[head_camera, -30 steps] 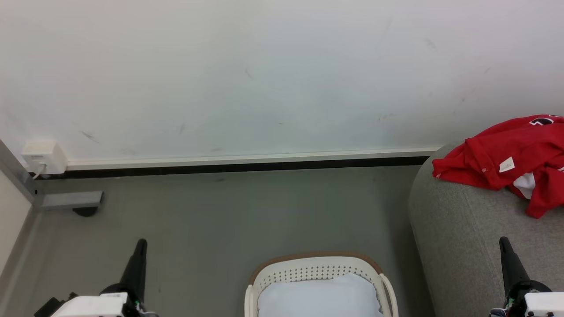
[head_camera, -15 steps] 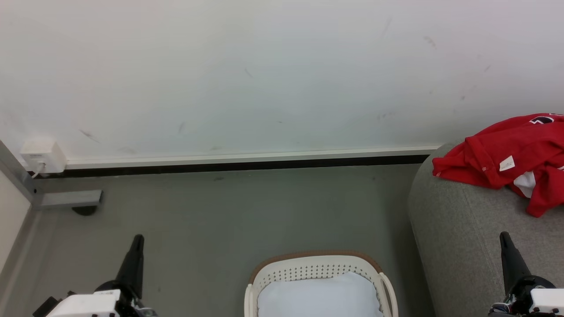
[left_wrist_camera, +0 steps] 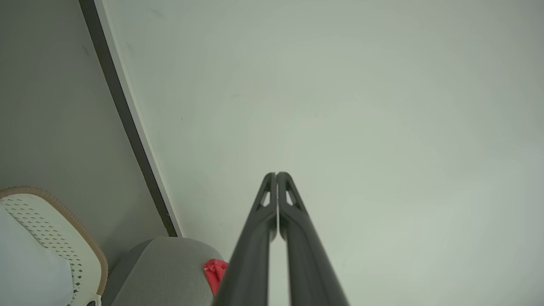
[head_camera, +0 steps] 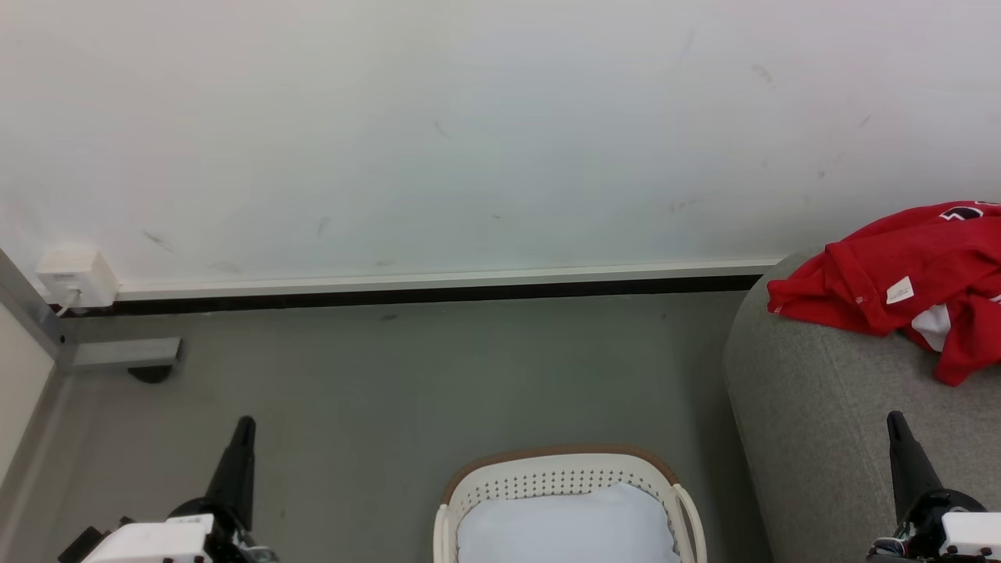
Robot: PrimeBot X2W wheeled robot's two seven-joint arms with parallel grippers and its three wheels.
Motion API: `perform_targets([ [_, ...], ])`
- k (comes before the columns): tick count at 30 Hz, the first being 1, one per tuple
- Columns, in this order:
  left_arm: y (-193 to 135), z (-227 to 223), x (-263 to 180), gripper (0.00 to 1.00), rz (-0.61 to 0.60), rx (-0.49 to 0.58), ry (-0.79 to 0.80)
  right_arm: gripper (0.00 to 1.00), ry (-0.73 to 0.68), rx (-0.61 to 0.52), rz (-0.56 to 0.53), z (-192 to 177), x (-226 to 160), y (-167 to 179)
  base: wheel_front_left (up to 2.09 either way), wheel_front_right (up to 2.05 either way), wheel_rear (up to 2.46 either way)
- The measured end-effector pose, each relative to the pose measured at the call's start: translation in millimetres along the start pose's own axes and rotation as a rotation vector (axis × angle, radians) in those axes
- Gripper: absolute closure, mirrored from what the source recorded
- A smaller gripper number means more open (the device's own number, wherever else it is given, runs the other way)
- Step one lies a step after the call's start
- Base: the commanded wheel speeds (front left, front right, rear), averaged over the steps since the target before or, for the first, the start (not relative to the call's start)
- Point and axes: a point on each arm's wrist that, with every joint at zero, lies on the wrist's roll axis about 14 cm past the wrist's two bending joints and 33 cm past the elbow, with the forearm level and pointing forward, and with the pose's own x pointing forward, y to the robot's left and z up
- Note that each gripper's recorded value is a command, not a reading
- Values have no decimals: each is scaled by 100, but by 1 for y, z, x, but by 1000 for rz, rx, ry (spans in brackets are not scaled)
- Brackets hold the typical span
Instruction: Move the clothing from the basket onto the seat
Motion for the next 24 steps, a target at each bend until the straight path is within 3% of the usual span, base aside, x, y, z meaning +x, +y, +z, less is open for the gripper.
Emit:
perform_targets([
  [24, 0, 0, 0, 100, 0, 0, 0, 100, 0, 0, 0, 0, 0, 0, 0, 0, 0],
])
